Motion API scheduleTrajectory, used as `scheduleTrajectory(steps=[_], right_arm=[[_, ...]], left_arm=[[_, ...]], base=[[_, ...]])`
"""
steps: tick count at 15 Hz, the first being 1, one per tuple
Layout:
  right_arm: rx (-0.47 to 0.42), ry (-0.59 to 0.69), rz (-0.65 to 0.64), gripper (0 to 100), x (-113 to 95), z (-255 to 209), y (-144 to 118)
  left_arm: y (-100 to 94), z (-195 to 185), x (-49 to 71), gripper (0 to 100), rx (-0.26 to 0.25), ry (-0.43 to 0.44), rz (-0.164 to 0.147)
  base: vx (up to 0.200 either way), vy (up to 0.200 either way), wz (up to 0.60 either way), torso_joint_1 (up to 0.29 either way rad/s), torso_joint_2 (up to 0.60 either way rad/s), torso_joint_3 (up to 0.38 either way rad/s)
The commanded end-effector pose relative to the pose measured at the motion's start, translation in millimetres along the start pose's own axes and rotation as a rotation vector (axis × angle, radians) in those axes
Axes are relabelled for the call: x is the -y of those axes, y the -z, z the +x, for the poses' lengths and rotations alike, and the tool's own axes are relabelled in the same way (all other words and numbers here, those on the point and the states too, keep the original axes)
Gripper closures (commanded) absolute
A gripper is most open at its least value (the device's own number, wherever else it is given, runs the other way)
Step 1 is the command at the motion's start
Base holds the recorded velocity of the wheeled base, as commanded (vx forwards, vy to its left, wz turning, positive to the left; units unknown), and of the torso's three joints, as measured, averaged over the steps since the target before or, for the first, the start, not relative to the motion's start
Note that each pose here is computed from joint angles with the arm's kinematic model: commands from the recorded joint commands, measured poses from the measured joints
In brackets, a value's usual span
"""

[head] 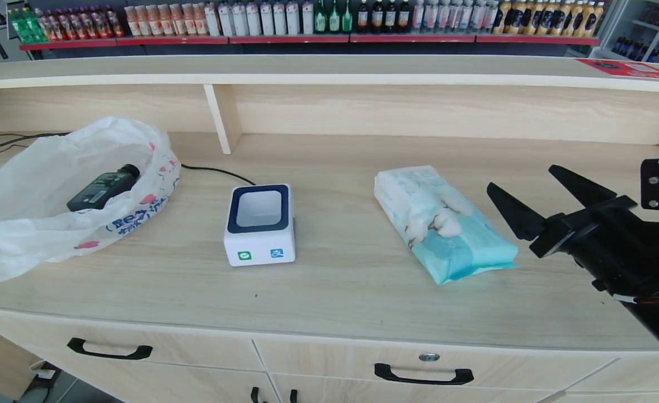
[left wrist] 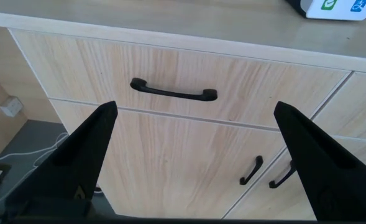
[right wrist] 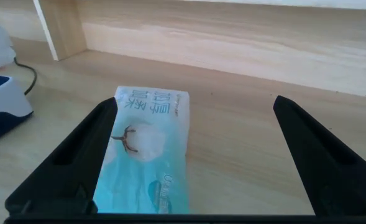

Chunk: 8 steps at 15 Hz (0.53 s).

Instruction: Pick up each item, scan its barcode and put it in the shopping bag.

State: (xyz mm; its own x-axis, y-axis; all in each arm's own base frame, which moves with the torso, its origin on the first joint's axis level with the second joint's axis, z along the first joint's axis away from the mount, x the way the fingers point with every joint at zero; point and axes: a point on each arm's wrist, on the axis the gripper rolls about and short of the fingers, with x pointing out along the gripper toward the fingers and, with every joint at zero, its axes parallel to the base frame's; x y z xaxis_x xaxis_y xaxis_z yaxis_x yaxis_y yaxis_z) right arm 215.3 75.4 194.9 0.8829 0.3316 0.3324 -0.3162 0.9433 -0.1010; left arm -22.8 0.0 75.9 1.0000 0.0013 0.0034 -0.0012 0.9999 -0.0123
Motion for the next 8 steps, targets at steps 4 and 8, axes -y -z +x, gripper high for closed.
scheduleTrajectory(steps=[4,8], right_arm=[[0.175,-0.003,-0.033,0,3.7,30.9,-31.4],[0.336,0.227,0.025,0,12.9,95.2,-92.0]], left_arm=[[-0.1,0.0,0.0,0,0.001,0.000,0.003],[-0.1,0.0,0.0,0,0.001,0.000,0.003]], base=[[0.000,0.000,0.00,0.000,0.00,0.000],[0.000,0.000,0.00,0.000,0.00,0.000]])
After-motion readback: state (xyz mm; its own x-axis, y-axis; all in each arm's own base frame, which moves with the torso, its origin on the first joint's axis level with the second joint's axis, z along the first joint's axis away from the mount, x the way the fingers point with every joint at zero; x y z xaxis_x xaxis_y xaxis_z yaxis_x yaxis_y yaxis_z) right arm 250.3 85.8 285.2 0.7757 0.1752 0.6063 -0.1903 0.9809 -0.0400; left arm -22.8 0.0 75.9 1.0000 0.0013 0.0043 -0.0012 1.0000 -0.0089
